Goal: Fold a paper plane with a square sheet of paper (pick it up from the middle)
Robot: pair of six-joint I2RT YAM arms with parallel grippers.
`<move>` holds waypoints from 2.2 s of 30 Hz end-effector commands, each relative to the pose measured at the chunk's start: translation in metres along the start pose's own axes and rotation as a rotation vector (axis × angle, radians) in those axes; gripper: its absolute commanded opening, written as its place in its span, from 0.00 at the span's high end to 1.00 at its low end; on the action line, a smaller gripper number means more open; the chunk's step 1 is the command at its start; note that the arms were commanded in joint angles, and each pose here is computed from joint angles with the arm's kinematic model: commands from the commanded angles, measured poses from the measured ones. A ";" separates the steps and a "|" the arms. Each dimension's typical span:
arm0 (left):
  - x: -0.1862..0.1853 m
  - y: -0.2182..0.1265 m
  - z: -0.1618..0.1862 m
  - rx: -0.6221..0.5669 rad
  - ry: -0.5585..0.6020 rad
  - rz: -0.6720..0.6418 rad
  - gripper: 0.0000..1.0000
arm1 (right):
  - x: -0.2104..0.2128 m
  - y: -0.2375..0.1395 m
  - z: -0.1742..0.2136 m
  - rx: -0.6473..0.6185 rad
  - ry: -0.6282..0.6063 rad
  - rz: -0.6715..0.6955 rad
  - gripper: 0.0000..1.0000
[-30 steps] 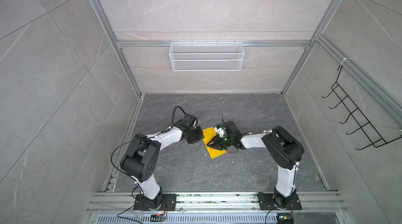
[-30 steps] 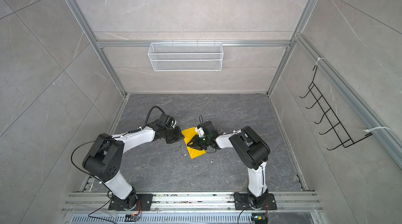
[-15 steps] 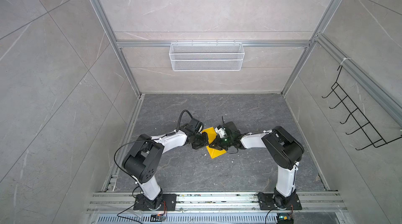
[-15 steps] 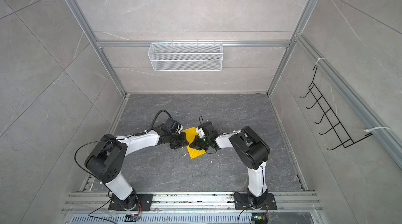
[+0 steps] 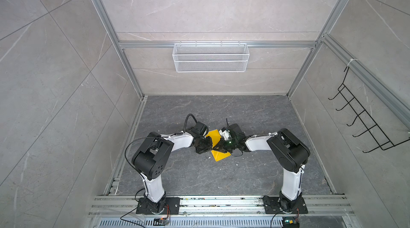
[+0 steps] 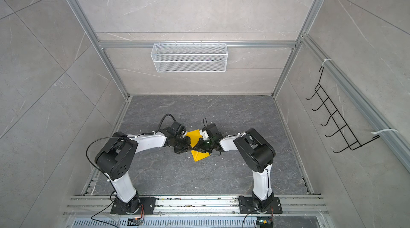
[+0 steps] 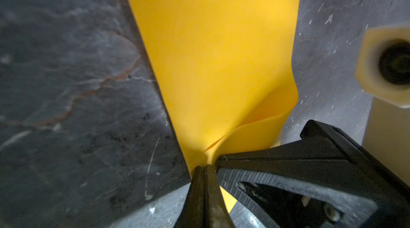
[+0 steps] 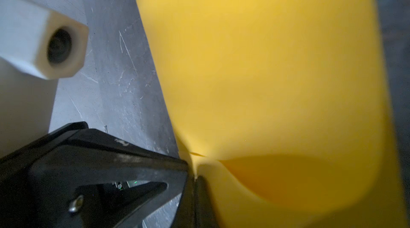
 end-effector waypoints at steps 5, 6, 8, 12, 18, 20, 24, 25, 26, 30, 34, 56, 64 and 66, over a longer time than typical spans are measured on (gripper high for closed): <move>0.015 0.007 -0.002 -0.007 -0.030 -0.094 1.00 | -0.012 -0.007 0.019 0.053 0.031 0.075 0.96; 0.017 0.008 -0.002 -0.004 -0.036 -0.105 1.00 | -0.009 -0.008 0.019 0.054 0.025 0.065 0.95; 0.023 0.010 -0.001 -0.002 -0.048 -0.128 1.00 | -0.003 -0.012 0.019 0.054 0.012 0.039 0.95; 0.030 0.011 0.000 -0.005 -0.062 -0.156 1.00 | 0.004 -0.017 0.026 0.083 0.010 -0.009 0.95; 0.032 0.013 0.000 -0.010 -0.069 -0.167 1.00 | 0.003 -0.018 0.038 0.119 0.022 -0.035 0.94; 0.032 0.013 -0.001 -0.011 -0.070 -0.169 1.00 | 0.004 -0.018 0.041 0.126 0.024 -0.043 0.94; 0.033 0.014 0.000 -0.011 -0.072 -0.174 1.00 | 0.003 -0.018 0.046 0.144 0.023 -0.043 0.93; 0.033 0.014 -0.001 -0.012 -0.071 -0.175 1.00 | 0.003 -0.018 0.048 0.151 0.022 -0.043 0.93; 0.033 0.014 0.000 -0.012 -0.070 -0.175 1.00 | 0.002 -0.018 0.049 0.156 0.023 -0.041 0.93; 0.033 0.013 -0.001 -0.017 -0.070 -0.178 1.00 | -0.004 -0.016 0.056 0.171 0.031 -0.028 0.93; 0.032 0.013 -0.002 -0.017 -0.067 -0.180 1.00 | -0.006 -0.019 0.061 0.178 0.018 -0.013 0.93; 0.030 0.010 -0.001 -0.007 -0.042 -0.176 1.00 | -0.008 -0.017 -0.007 0.046 -0.072 0.043 0.93; 0.032 0.009 -0.001 -0.010 -0.038 -0.188 1.00 | -0.039 -0.026 0.009 0.047 -0.006 0.082 0.93; 0.031 0.009 -0.001 -0.011 -0.037 -0.188 1.00 | -0.044 -0.031 0.014 0.051 0.002 0.088 0.93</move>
Point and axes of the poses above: each gripper's point midway between its finger pads, its own y axis out along the fingers, its own x axis along the line the jaws close on, z = x × y, the point moved 5 cm from there along -y, back along the fingers, and after that the axes turned 10 degrees about -y, right-handed, at the moved point
